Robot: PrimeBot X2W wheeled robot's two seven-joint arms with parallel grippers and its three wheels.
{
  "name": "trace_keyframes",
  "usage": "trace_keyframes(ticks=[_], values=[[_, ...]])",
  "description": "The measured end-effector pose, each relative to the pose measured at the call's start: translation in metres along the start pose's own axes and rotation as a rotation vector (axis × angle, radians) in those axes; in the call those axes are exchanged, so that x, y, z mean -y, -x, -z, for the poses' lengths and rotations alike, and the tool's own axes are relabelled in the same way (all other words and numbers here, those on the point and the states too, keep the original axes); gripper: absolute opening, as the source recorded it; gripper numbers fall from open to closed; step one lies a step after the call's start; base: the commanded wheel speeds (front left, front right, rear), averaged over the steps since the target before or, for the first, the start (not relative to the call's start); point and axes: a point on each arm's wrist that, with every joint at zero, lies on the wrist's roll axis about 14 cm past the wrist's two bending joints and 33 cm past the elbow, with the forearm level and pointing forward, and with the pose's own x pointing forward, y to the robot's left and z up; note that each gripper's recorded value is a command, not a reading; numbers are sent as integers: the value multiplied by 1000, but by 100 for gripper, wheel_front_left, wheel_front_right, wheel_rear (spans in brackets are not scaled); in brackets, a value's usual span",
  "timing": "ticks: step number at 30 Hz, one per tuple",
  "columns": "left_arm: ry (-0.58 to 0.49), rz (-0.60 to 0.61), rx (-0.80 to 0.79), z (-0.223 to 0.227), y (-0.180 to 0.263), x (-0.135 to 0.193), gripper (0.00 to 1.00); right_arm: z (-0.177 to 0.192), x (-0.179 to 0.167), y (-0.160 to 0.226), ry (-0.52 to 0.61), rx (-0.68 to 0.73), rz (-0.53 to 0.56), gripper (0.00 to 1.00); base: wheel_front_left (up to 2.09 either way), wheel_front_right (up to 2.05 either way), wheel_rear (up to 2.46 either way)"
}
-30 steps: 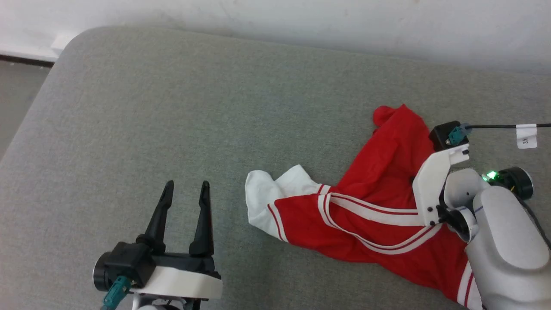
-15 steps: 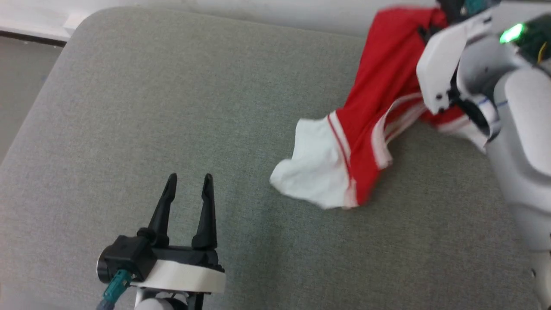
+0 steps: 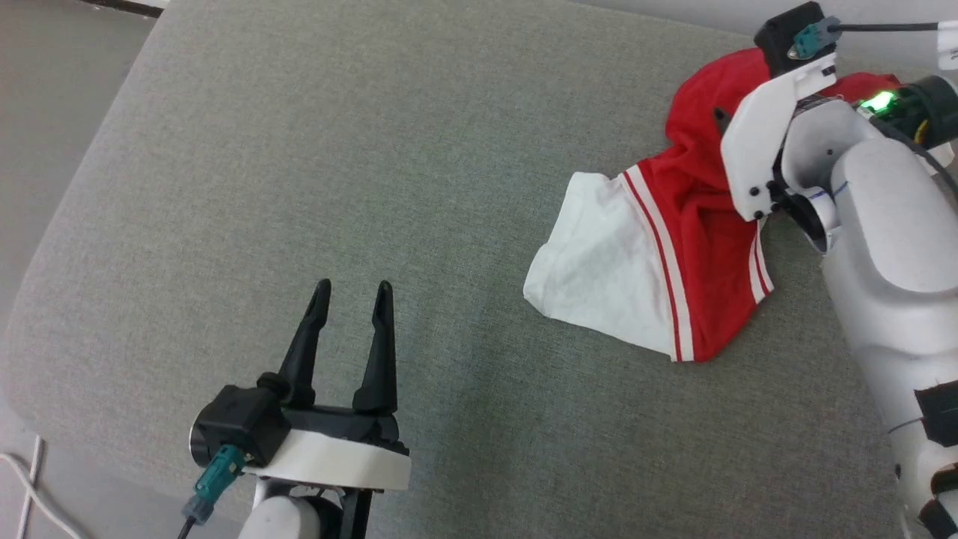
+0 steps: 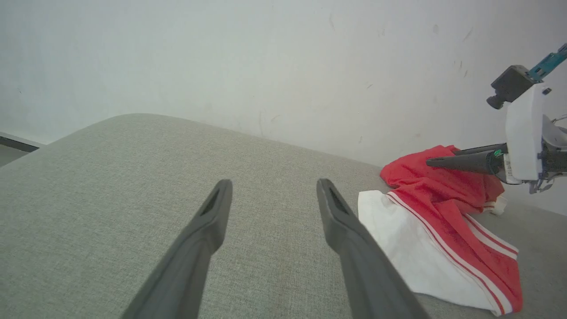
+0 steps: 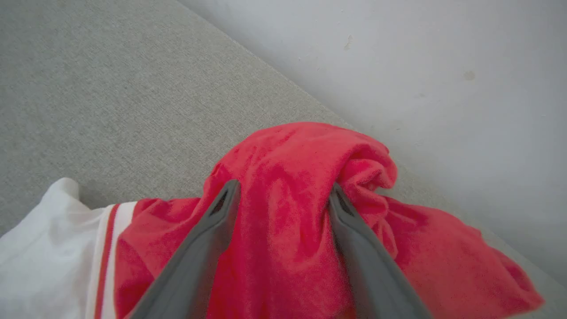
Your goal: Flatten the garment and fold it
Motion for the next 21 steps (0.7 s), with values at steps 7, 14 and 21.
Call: trace_keyframes(ticks=[7, 14, 21], values=[[-11, 6, 16, -5, 2, 0, 100, -49, -2, 20, -74, 239, -13, 100, 0, 0, 0], [-24, 35, 30, -9, 14, 7, 100, -64, 28, 89, -174, 474, 75, 100, 0, 0, 0], [-8, 93, 73, -21, 22, 23, 100, -19, 65, 200, -253, 614, 312, 100, 0, 0, 0]])
